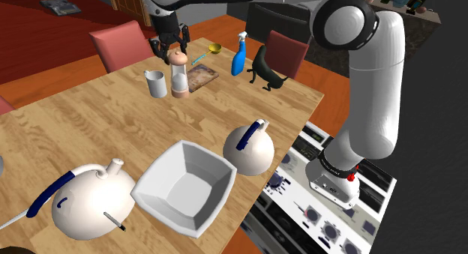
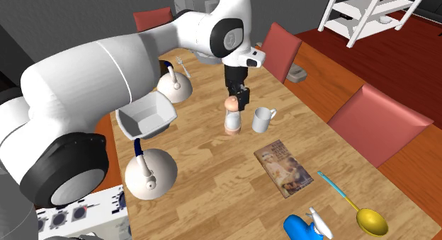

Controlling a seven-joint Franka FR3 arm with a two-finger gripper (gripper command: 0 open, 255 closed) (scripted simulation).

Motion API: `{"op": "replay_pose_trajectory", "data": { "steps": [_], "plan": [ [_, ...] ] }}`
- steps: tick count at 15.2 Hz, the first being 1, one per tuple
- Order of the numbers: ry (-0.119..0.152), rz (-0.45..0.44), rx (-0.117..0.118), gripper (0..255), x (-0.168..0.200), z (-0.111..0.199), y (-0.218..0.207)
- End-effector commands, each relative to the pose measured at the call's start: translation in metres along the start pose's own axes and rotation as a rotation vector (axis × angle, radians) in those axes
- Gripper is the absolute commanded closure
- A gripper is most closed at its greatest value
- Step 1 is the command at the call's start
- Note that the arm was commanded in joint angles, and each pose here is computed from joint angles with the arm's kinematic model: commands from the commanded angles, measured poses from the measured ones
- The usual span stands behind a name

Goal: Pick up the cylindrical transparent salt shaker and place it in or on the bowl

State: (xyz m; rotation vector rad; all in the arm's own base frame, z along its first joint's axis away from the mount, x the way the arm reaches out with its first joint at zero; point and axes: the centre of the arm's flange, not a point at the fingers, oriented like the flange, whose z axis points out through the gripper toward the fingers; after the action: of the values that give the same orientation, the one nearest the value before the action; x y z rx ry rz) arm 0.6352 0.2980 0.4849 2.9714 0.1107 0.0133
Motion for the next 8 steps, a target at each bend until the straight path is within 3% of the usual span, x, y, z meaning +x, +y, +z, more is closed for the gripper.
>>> {"op": "replay_pose_trajectory", "data": {
  "steps": [1, 8],
  "plan": [
    [0.0, 0.0, 0.0, 255, -0.001, -0.01, 0.001],
    [0.0, 0.0, 0.0, 255, -0.001, -0.046, 0.007]
  ]
}}
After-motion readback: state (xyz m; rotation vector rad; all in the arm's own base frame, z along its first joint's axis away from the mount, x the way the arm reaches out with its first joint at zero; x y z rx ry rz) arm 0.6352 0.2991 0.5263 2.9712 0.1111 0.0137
